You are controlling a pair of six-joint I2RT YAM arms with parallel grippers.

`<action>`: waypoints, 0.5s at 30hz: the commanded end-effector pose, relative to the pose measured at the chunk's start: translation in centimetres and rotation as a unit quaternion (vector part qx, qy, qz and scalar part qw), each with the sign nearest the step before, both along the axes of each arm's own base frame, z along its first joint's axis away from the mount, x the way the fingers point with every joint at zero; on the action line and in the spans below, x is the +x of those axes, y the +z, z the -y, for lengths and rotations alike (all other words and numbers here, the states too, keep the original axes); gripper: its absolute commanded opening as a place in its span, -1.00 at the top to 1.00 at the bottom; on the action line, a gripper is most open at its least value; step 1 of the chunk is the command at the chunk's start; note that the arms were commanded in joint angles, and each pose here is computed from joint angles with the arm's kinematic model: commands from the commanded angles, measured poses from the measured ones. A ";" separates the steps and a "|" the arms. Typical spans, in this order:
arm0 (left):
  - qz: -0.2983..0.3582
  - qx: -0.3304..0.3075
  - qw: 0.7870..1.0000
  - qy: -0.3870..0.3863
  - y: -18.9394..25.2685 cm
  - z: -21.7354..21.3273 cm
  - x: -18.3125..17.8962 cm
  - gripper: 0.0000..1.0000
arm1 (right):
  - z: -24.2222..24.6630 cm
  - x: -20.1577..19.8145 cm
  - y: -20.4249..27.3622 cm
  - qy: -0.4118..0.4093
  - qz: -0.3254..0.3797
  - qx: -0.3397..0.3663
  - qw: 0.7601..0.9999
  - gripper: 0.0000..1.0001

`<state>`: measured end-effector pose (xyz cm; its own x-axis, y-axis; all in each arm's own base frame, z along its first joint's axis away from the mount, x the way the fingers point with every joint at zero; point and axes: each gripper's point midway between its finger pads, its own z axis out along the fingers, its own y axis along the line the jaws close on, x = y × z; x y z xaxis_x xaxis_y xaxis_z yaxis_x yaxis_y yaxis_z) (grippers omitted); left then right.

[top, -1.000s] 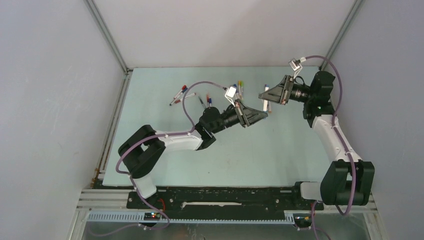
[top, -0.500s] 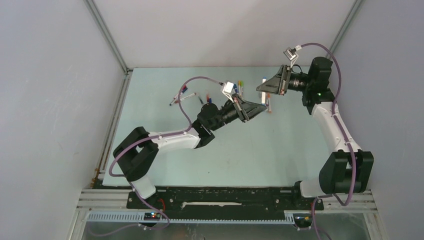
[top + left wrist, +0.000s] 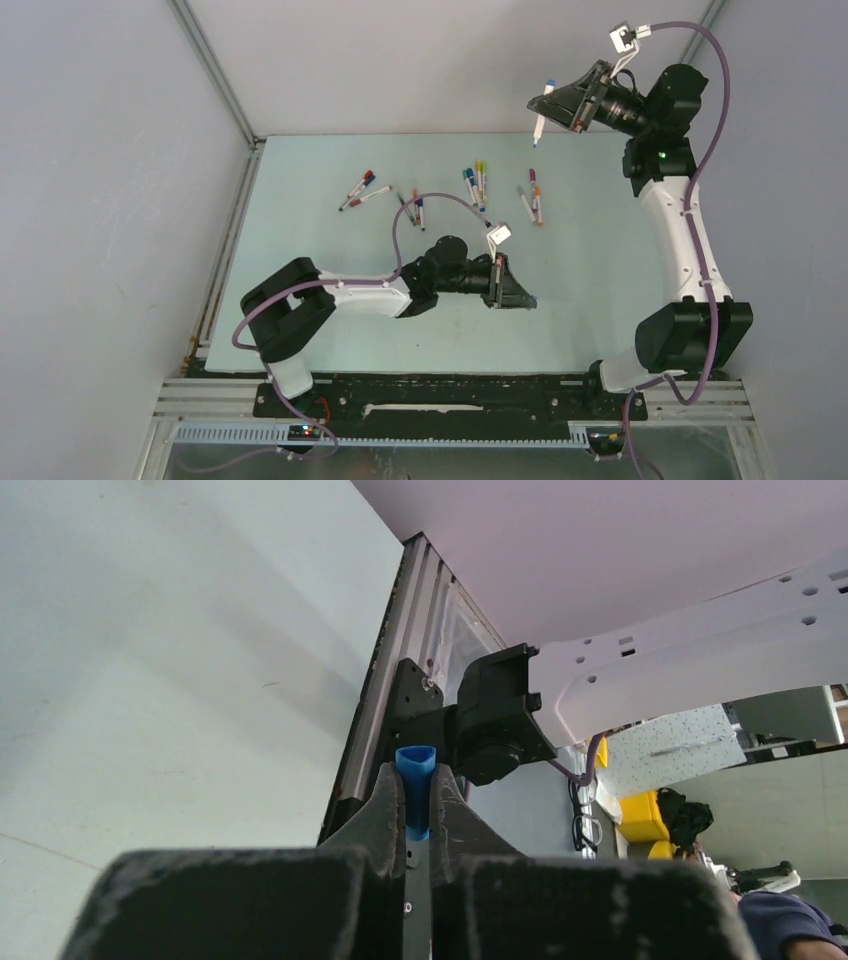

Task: Open the pen caps
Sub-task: Place the pen at the center of the board, then place the pen cap at the center of the board.

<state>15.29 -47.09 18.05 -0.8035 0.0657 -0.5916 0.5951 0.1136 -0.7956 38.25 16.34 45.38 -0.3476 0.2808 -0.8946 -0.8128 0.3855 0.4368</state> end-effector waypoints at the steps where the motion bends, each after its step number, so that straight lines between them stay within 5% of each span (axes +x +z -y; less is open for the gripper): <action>1: 0.028 -0.024 0.999 0.000 1.6 -1.2 0.0 1.00 | 0.2 0.2 0.0 -0.013 0.026 -0.017 0.999 1.00; 8: 0.083 0.026 0.990 0.107 0.5 -5.0 2.6 1.00 | 3.2 -1.5 -7.2 -0.018 0.018 -0.068 0.997 1.00; 15: 0.136 0.163 0.943 0.257 -2.1 -12.6 6.6 1.00 | 3.8 -4.3 -19.1 -0.057 -0.126 -0.136 0.981 1.00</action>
<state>18.45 -39.61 17.82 -0.6936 -0.0692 -0.7170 0.6391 0.4000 -0.6569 36.44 12.29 31.49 -0.4754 0.1693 -0.8633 -0.6908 0.5358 0.4855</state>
